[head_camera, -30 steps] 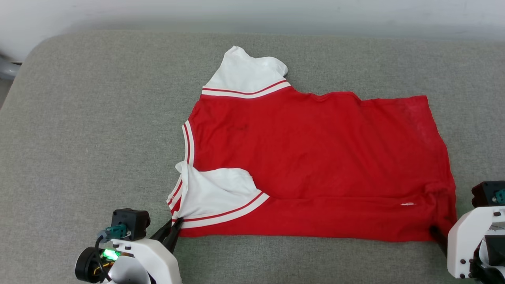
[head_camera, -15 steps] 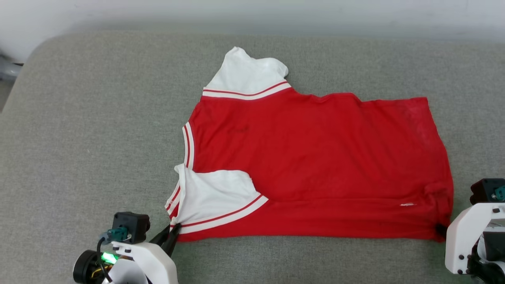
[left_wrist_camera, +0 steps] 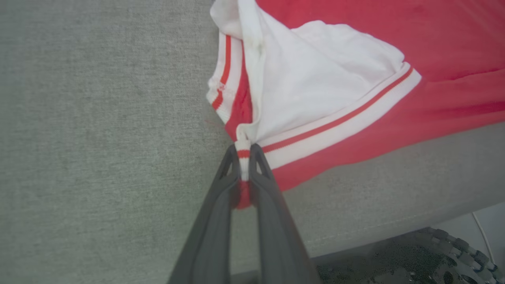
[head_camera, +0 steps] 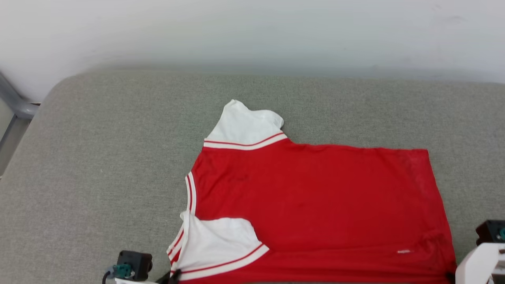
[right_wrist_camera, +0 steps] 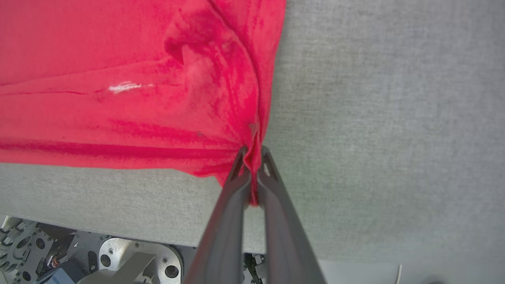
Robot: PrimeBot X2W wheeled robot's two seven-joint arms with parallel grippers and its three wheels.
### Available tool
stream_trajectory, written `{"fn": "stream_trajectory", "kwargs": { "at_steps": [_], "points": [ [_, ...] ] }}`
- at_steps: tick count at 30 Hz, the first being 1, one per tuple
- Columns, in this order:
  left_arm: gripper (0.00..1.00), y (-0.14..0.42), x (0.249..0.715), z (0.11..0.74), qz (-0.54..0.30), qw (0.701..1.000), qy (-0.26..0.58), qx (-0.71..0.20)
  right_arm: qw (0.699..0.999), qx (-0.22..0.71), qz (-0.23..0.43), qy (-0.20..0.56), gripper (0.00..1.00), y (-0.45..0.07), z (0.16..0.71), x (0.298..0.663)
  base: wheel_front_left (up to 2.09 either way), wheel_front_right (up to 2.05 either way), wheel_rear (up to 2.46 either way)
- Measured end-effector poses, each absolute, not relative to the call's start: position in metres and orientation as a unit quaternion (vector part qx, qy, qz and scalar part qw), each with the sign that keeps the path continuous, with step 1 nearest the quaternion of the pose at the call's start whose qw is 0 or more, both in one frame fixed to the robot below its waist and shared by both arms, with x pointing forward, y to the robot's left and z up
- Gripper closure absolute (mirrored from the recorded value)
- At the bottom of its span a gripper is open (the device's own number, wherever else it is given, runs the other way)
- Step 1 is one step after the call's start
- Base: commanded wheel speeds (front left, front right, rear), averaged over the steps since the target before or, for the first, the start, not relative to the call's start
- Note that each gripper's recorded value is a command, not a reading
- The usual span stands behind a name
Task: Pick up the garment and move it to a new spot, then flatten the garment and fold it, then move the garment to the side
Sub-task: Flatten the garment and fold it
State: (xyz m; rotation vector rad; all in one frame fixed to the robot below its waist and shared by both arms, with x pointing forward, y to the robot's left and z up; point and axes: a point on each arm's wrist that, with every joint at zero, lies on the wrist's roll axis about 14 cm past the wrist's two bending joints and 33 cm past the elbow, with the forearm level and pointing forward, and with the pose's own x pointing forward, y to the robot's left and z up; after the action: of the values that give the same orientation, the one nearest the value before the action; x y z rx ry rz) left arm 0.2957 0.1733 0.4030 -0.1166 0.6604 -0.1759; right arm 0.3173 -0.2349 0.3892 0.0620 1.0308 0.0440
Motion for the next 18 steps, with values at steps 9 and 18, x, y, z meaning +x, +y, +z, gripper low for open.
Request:
{"fn": "stream_trajectory", "kwargs": {
  "at_steps": [9,18],
  "points": [
    [1.00,0.169,0.278,0.392,-0.089,0.932,0.347,-0.065,0.851,0.039,0.010,0.524,1.00,-0.237,0.380,0.288,0.00,0.00,0.00],
    [1.00,0.170,0.277,0.372,-0.088,0.920,0.375,-0.069,0.843,0.043,0.011,0.537,1.00,-0.234,0.367,0.287,0.00,0.00,0.00]
  ]
}}
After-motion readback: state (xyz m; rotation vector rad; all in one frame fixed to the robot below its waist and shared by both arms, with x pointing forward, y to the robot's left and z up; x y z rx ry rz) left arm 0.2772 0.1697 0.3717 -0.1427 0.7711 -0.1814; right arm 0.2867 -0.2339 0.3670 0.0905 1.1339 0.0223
